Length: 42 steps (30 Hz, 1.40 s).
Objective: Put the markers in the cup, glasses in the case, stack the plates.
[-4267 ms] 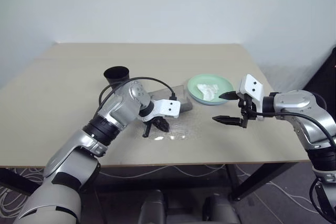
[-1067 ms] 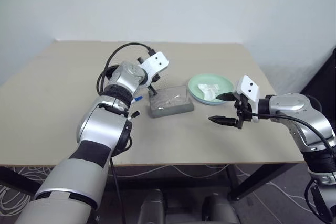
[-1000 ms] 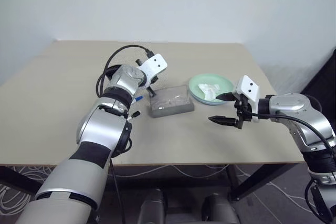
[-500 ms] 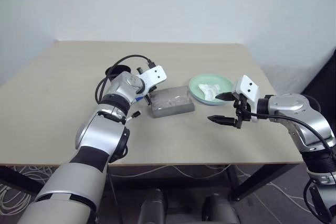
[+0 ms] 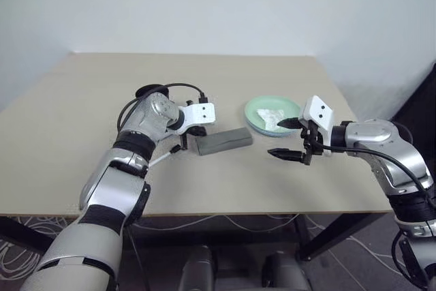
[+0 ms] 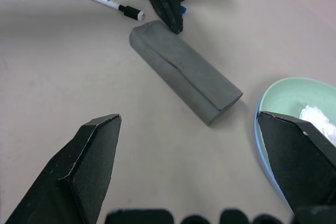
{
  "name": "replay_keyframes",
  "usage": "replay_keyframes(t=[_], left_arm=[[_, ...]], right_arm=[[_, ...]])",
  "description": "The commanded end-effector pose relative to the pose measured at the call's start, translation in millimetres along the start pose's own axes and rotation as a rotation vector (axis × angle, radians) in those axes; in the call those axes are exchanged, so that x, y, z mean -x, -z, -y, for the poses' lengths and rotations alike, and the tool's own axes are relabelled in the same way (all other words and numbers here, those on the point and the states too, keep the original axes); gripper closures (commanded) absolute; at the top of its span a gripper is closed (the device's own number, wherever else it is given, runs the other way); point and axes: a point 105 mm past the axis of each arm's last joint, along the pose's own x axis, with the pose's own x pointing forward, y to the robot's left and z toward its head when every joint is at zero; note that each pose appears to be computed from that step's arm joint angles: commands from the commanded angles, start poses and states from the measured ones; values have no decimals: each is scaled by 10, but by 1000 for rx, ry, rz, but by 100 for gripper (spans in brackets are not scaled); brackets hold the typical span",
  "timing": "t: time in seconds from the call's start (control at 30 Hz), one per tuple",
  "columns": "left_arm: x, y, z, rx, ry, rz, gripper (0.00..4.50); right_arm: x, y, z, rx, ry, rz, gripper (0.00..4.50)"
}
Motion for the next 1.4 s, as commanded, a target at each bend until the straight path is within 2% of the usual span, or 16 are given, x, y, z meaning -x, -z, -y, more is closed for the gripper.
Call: replay_keyframes(t=[0.03, 0.2, 0.4, 0.5, 0.73, 1.2, 1.4], left_arm=[[152, -71, -102, 16, -49, 35, 444], [412, -99, -224, 79, -128, 86, 444], [508, 138, 13, 178, -104, 49, 444], [502, 258, 108, 244, -88, 7, 352], [458, 499, 186, 376, -107, -132, 107], [350, 672, 366, 419, -52, -234, 107], [355, 809, 441, 498, -38, -284, 107]], right_arm=[[27, -130, 58, 50, 13, 25, 0], [22, -127, 49, 48, 6, 25, 0], [23, -118, 59, 45, 2, 22, 0], [4, -133, 69, 47, -6, 23, 0], [-35, -164, 63, 49, -25, 28, 0], [-47, -164, 45, 48, -39, 25, 0], [-31, -156, 50, 49, -32, 21, 0]])
